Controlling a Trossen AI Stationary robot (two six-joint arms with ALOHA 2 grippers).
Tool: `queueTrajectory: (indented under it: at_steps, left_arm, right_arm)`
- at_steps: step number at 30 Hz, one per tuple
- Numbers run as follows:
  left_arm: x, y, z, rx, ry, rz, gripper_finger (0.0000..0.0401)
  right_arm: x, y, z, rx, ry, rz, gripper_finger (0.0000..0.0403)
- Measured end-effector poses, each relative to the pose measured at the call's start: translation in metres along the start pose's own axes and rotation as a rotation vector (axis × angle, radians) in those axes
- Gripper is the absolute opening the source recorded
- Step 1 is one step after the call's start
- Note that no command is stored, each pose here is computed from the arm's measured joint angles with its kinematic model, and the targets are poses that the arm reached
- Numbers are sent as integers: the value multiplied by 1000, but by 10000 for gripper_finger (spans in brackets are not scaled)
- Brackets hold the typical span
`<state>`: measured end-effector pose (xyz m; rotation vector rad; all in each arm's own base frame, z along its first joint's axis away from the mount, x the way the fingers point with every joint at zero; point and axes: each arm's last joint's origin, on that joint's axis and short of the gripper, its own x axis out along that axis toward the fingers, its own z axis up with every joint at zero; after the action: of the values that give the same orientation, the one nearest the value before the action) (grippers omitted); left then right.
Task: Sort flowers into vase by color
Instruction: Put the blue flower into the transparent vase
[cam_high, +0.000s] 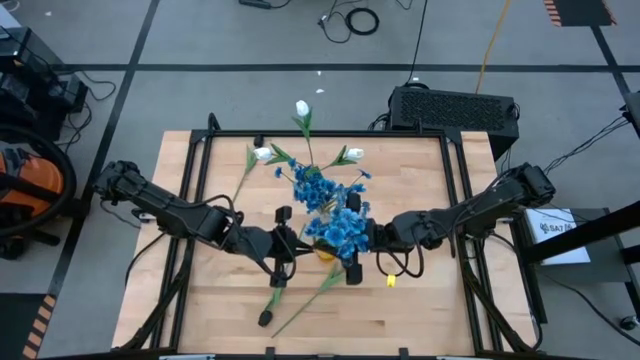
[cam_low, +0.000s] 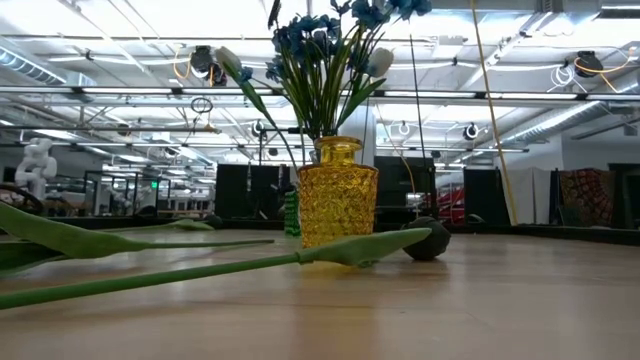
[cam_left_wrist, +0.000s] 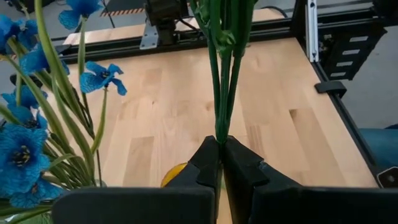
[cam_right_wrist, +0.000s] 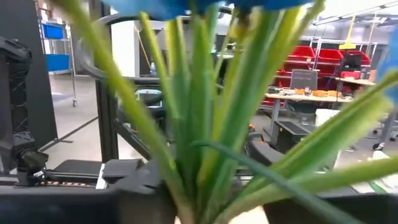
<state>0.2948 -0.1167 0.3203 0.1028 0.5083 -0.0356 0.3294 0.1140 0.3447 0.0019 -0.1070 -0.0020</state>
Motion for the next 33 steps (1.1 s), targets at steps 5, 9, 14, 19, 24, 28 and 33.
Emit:
queueTrajectory:
  at_steps: [5, 9, 14, 19, 24, 28, 33]
  left_arm:
    - [0, 0, 0, 0, 0, 5, 13]
    - [0, 0, 0, 6, -3, 5, 16]
    - [0, 2, 1, -25, -8, 49, 63]
    - [-2, 3, 1, -55, -16, 99, 127]
    - [-11, -1, -1, -73, 2, 84, 178]
    - [-25, -2, -9, -104, 88, 85, 194]
    - [-39, -3, -23, -128, 198, 153, 195]
  right_arm:
    - [-3, 2, 1, -4, 13, 9, 58]
    - [-5, 2, 3, -9, 20, 14, 10]
    - [-9, 0, 7, -9, 30, 8, 16]
    - [-21, -5, 19, -17, 49, 9, 6]
    - [-41, -10, 37, -31, 64, 18, 6]
    - [-75, -26, 69, -49, 24, 20, 6]
    - [-130, -51, 111, -64, -94, 3, 5]
